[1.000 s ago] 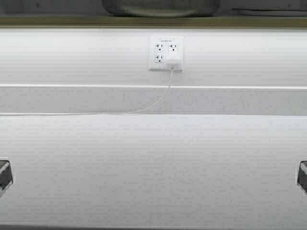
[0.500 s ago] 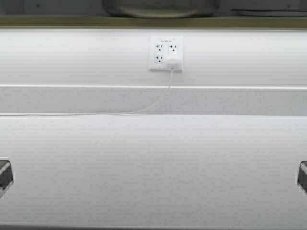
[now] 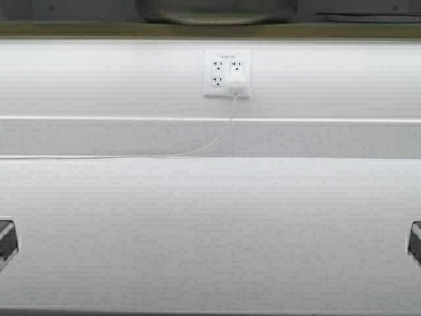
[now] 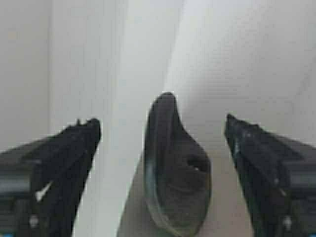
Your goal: Open the cabinet, put the pot inside, then close it
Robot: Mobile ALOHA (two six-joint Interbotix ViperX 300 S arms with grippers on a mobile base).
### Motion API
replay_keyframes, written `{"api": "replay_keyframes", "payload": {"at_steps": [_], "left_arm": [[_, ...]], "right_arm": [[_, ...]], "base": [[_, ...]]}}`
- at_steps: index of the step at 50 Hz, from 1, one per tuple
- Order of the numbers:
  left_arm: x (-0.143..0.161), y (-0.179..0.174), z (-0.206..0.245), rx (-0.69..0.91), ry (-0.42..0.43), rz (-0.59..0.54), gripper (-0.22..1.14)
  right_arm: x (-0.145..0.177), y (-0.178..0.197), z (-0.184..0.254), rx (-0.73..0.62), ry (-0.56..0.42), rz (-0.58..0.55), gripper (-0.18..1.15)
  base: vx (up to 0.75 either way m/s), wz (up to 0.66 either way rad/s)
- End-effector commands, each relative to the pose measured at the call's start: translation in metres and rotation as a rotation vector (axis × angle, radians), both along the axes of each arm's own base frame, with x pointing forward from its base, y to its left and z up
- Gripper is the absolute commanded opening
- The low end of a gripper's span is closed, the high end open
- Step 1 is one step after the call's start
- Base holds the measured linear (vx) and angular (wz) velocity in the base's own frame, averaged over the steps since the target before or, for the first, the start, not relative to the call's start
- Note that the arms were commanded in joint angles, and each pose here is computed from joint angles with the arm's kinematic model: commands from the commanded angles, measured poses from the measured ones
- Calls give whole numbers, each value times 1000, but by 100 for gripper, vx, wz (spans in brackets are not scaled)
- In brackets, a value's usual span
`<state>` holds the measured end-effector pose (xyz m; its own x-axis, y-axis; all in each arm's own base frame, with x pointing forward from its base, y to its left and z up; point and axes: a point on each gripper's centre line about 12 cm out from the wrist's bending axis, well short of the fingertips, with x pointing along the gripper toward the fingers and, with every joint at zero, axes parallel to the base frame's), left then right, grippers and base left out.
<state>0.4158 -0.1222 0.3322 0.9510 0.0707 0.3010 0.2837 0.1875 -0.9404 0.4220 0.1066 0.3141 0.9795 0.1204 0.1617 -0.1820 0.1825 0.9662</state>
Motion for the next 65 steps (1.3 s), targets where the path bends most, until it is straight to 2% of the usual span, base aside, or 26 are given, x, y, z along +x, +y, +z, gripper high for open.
{"api": "replay_keyframes", "payload": {"at_steps": [1, 13, 21, 36, 40, 45, 50, 53, 56, 58, 61, 63, 65], "left_arm": [[-10, 15, 18, -6, -44, 28, 102], [-20, 25, 6, 1, -22, 44, 102], [-37, 33, -6, -2, -14, 56, 102], [-70, 39, -18, 93, -15, 31, 101], [-75, 37, -18, 127, -21, 12, 95], [-86, 27, -18, 186, -38, -36, 76], [-96, 13, -17, 271, -56, -93, 37], [-103, 4, -17, 331, -51, -129, 7], [-107, -3, -21, 401, -21, -156, -10], [-109, -6, -21, 435, -8, -165, -8], [-113, -7, -26, 523, 28, -172, 3], [-116, -7, -28, 587, 47, -173, 7], [-118, -7, -30, 654, 68, -178, 8]], "right_arm": [[-6, -5, 18, 6, -47, -6, 104], [-10, -5, 13, -4, -35, -4, 104], [-20, -9, 9, -17, -25, -4, 104], [-53, -17, 20, -51, -87, -2, 104], [-64, -16, 24, -96, -112, 12, 104], [-78, -10, 28, -193, -144, 50, 99], [-89, 1, 21, -330, -141, 100, 80], [-92, 7, 16, -417, -125, 130, 61], [-96, 14, 10, -502, -99, 161, 38], [-98, 19, 5, -563, -80, 184, 21], [-103, 27, 0, -650, -77, 216, 0], [-105, 32, -2, -713, -81, 231, -4], [-107, 36, -4, -784, -89, 245, -1]], "base": [[0, 0], [0, 0], [0, 0], [0, 0], [-2, -1], [-3, -1], [-4, -2], [-6, -2], [-7, -3], [-9, -4], [-10, -4], [-12, -5], [-13, -5]]}}
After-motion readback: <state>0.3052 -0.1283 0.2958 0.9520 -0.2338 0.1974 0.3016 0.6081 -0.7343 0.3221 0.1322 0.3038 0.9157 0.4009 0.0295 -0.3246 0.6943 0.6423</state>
